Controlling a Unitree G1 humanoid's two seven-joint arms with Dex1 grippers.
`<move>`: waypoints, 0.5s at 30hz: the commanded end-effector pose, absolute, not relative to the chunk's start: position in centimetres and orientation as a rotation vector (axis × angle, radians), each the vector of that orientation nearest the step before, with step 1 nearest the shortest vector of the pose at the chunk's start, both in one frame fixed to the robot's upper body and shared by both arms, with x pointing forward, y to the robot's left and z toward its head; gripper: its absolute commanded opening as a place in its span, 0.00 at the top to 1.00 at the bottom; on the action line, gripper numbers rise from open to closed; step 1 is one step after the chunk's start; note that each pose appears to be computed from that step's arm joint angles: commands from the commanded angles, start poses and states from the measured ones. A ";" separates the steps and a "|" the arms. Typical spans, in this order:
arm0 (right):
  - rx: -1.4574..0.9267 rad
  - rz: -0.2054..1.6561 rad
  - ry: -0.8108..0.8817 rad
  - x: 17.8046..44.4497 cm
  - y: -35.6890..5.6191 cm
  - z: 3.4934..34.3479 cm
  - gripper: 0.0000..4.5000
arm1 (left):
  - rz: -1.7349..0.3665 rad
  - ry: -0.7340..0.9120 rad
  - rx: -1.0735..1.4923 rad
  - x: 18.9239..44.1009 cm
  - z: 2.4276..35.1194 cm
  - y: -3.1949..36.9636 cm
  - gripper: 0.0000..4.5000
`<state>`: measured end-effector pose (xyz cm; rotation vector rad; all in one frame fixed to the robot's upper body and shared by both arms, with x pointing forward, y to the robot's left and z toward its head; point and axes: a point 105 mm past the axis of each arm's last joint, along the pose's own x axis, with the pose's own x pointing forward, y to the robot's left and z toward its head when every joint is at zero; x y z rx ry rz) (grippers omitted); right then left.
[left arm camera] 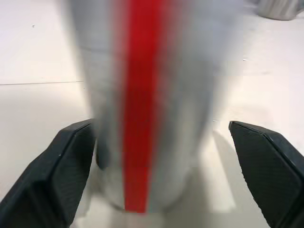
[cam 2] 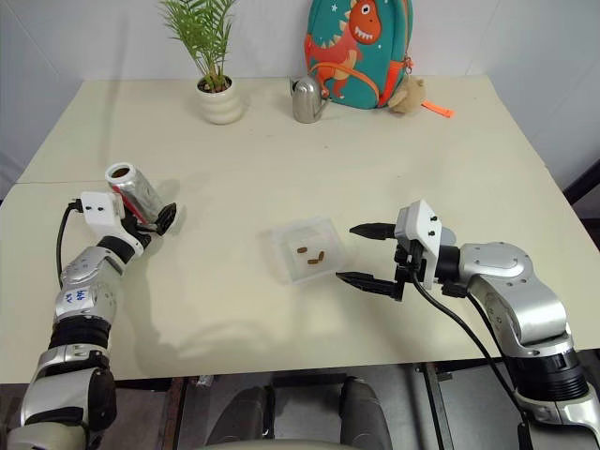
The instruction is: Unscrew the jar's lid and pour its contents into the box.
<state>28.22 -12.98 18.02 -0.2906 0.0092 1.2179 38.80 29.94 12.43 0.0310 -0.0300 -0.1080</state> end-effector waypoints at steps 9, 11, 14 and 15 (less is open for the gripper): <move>-0.281 1.214 -0.047 27.5 -13.2 19.3 0.00 | -0.210 0.016 0.248 34.0 13.5 32.8 0.00; -0.282 1.212 -0.045 27.6 -13.4 19.2 0.00 | -0.283 0.049 0.349 33.1 13.3 32.5 0.00; -0.286 1.211 -0.043 27.7 -13.6 19.2 0.00 | -0.408 0.080 0.450 31.8 13.3 31.6 0.00; -0.302 1.208 -0.040 27.8 -13.8 19.2 0.00 | -0.450 0.077 0.474 31.3 13.7 31.1 0.00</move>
